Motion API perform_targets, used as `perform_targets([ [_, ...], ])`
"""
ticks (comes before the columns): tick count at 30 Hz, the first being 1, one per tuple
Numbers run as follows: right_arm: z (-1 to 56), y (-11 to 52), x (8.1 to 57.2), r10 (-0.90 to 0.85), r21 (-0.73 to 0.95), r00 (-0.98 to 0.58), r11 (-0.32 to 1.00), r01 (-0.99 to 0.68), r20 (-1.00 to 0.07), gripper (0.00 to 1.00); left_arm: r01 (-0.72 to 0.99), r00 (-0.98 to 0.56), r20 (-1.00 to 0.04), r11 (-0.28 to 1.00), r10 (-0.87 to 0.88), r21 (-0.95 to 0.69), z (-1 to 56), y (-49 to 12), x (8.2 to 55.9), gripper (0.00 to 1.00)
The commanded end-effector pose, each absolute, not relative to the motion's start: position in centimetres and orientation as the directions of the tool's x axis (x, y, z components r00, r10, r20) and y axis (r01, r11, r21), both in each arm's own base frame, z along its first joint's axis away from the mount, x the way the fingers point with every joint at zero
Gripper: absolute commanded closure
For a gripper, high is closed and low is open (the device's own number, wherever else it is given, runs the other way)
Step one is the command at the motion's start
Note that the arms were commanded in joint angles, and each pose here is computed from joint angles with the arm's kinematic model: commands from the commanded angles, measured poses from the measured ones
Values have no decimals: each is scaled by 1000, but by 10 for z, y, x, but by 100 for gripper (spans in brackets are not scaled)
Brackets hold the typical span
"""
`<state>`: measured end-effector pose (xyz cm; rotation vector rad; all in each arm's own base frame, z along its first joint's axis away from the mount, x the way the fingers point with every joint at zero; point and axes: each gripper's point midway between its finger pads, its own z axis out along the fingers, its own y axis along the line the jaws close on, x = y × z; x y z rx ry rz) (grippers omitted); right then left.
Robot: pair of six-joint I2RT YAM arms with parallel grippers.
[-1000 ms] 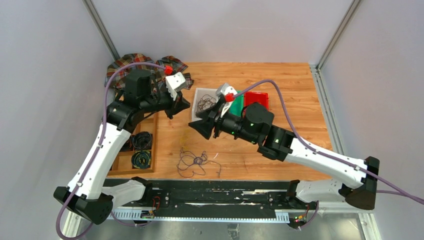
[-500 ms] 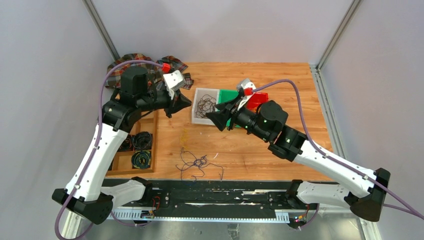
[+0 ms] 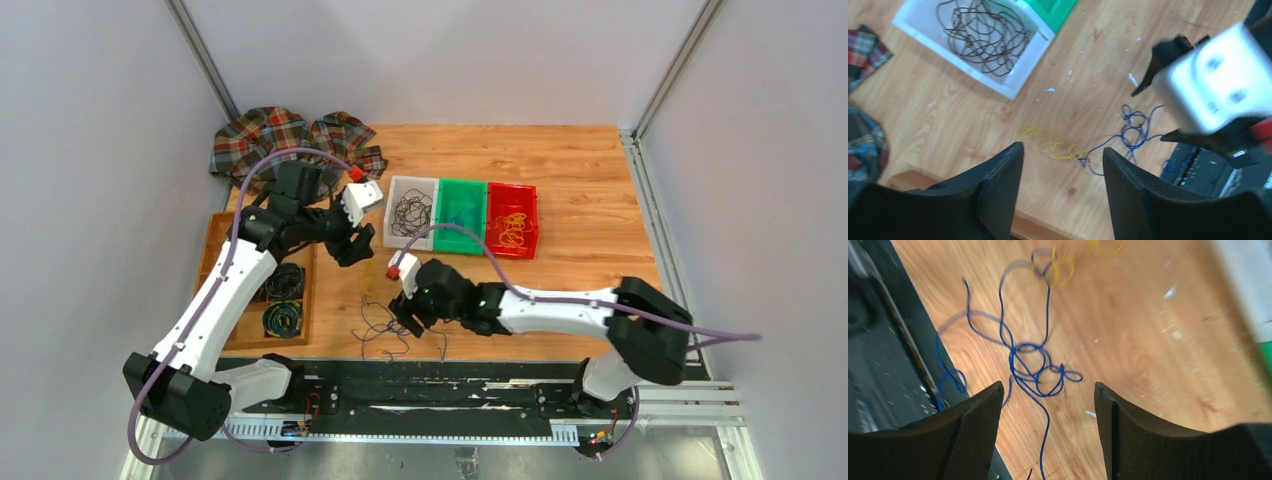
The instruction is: Untangle the cables
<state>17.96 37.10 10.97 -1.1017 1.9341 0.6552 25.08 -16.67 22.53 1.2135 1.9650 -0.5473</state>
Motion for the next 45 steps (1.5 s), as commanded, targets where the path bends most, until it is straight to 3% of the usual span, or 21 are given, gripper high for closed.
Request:
perform_targets([
  [1, 71, 372, 182, -613, -70, -255, 455, -888, -748, 33, 869, -216, -787, 481, 578, 115, 240, -153, 259, 32],
  [5, 43, 376, 186, -662, -104, -253, 450, -887, -705, 35, 865, -214, -786, 487, 579, 123, 242, -149, 257, 31],
  [9, 29, 371, 198, -685, -159, -268, 492, -856, -677, 46, 859, -228, -783, 498, 579, 118, 240, -146, 258, 31],
  [10, 29, 371, 199, -685, -167, -262, 493, -854, -680, 53, 857, -232, -781, 502, 579, 118, 239, -145, 259, 31],
  [13, 34, 364, 209, -679, -208, -260, 526, -825, -687, 86, 858, -241, -776, 502, 582, 111, 235, -143, 261, 33],
  [15, 43, 356, 218, -653, -209, -279, 567, -797, -705, 98, 868, -242, -764, 486, 599, 105, 227, -142, 260, 38],
  [16, 49, 351, 223, -631, -199, -295, 591, -781, -718, 99, 877, -235, -754, 468, 614, 108, 221, -141, 259, 39],
  [20, 73, 332, 237, -559, -168, -311, 645, -745, -769, 99, 893, -269, -713, 445, 648, 68, 190, -140, 258, 39],
  [29, 82, 296, 236, -529, -194, -332, 711, -676, -781, 99, 769, -561, -518, 639, 646, -34, 108, -121, 296, 45],
  [36, 102, 282, 237, -431, -161, -328, 777, -609, -840, 71, 687, -710, -390, 699, 586, -200, 59, -129, 284, 41],
  [39, 122, 274, 241, -374, -150, -305, 811, -565, -876, 61, 664, -743, -339, 697, 577, -270, 41, -135, 276, 53],
  [43, 162, 260, 249, -300, -146, -242, 854, -500, -923, 52, 653, -757, -296, 687, 582, -320, 29, -141, 268, 85],
  [45, 182, 257, 251, -266, -135, -211, 863, -487, -940, 50, 668, -744, -321, 664, 586, -337, 43, -147, 270, 96],
])
